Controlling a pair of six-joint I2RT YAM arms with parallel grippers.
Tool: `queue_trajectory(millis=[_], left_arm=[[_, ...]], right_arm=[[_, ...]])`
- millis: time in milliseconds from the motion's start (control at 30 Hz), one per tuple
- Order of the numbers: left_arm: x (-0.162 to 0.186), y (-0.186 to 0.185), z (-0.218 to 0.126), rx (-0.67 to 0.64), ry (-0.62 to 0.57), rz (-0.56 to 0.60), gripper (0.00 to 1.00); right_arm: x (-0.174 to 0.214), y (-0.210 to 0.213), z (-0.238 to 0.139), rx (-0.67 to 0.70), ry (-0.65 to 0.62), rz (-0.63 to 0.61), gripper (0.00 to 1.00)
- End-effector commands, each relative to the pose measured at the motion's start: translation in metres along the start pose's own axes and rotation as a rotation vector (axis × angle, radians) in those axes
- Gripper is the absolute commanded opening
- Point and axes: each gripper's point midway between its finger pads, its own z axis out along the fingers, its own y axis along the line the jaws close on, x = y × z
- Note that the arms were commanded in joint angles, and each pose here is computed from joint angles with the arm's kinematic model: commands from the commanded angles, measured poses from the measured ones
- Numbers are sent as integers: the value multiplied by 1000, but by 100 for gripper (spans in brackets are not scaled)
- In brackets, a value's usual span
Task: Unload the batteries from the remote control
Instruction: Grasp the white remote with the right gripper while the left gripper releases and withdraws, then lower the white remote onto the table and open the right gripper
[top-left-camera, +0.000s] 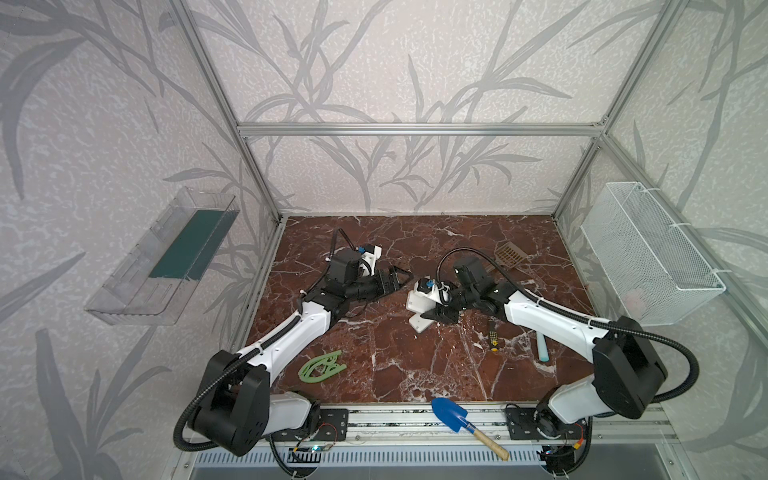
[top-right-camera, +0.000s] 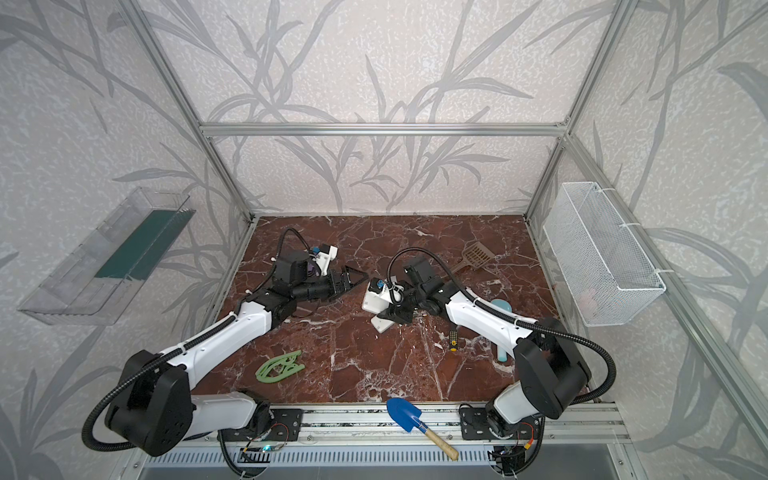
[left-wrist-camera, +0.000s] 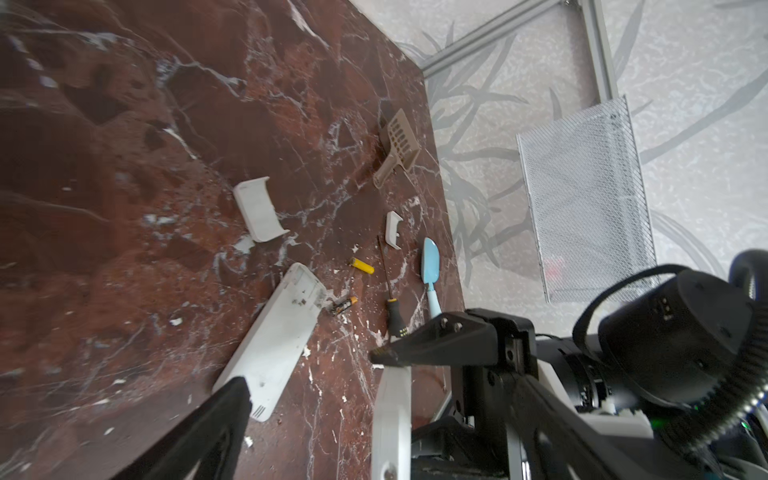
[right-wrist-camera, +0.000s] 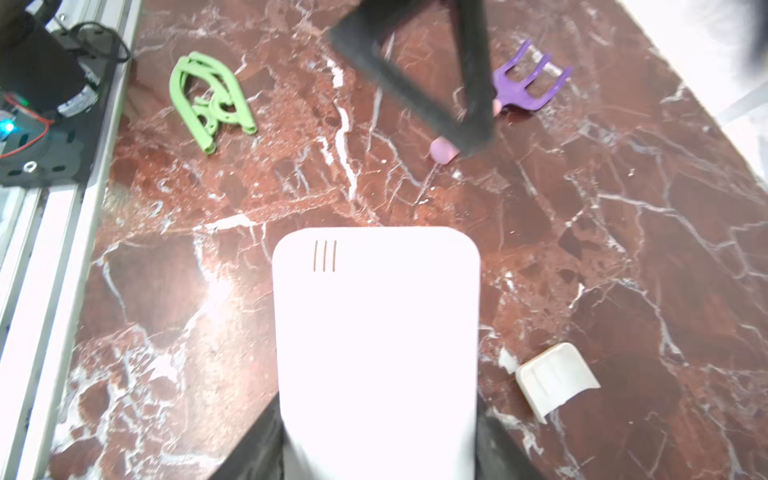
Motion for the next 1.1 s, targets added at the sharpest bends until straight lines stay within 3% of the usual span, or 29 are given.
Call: queue_trajectory(millis=[0, 133, 233, 567, 1067], left_arm=[[-5, 34, -18, -185, -72, -14, 99], [-12, 52, -39, -322, -141, -1, 99], [-16, 53, -51, -355, -182, 27, 98], [-16, 51, -59, -362, -192, 48, 97], [-17, 55, -61, -370, -198, 62, 97]], right_arm=[[9, 19, -3, -45, 46, -19, 31], [19, 34, 6, -84, 110, -8, 31], [26, 48, 17, -132, 147, -12, 31], [51, 79, 54, -286, 316, -70, 31], [80, 78, 89, -351, 509, -66, 32]])
